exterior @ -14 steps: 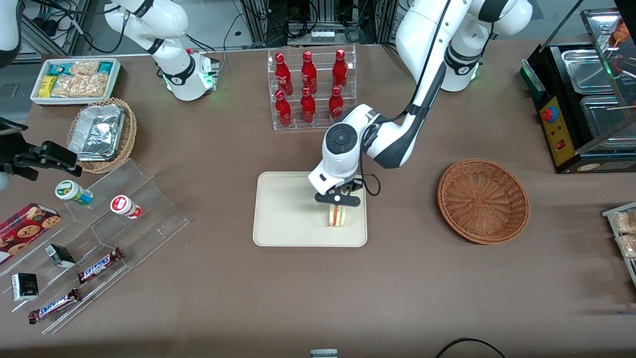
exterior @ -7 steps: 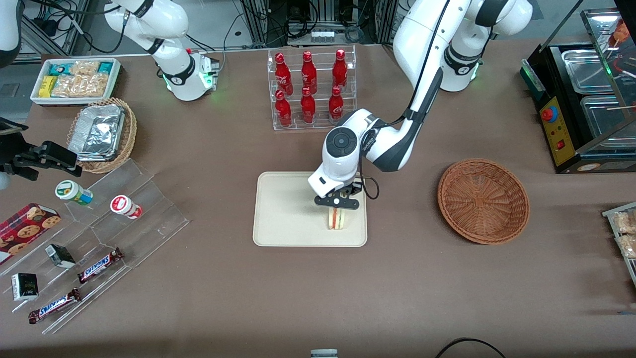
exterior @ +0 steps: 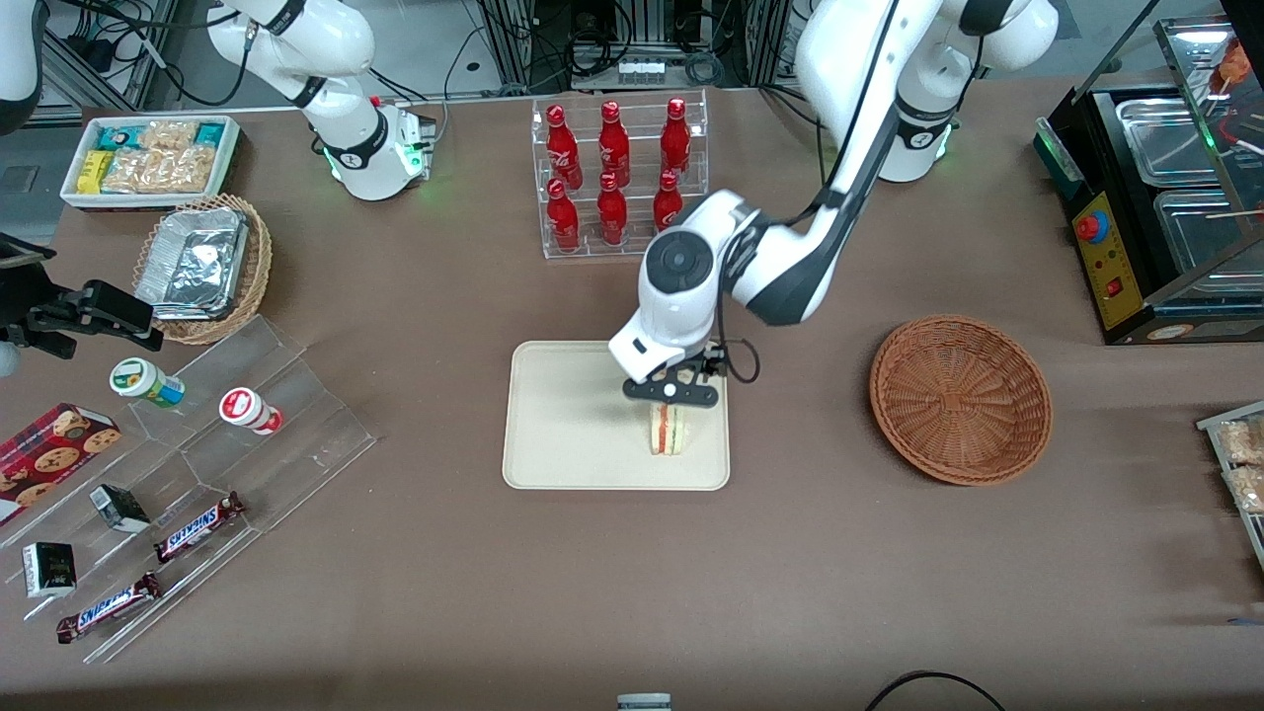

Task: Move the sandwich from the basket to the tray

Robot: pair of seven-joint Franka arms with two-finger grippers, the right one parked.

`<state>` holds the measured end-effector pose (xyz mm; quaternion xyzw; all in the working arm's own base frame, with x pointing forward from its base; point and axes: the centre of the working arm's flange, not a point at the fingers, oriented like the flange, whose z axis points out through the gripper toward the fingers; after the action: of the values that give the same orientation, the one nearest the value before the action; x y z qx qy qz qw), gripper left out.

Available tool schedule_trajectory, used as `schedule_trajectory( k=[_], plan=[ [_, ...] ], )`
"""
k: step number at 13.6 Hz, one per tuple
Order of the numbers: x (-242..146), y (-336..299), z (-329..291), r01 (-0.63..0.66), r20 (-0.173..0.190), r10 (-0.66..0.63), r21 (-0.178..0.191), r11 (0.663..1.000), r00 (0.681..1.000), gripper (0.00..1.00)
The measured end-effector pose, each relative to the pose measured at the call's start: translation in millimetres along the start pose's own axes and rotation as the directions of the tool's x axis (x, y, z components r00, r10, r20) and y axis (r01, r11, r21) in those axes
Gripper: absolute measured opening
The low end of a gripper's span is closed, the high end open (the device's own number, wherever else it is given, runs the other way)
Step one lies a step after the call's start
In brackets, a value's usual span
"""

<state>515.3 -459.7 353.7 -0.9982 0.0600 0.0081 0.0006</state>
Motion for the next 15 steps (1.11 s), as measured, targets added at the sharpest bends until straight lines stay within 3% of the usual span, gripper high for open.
schedule_trajectory(
  k=[8, 15],
  plan=[
    [-37.1, -89.7, -202.0, 0.049, -0.023, -0.050, -0.030, 0.998, 0.998, 1.00],
    [-55.9, -207.7, -285.2, -0.021, -0.023, 0.020, -0.045, 0.999, 1.000, 1.00]
  ],
)
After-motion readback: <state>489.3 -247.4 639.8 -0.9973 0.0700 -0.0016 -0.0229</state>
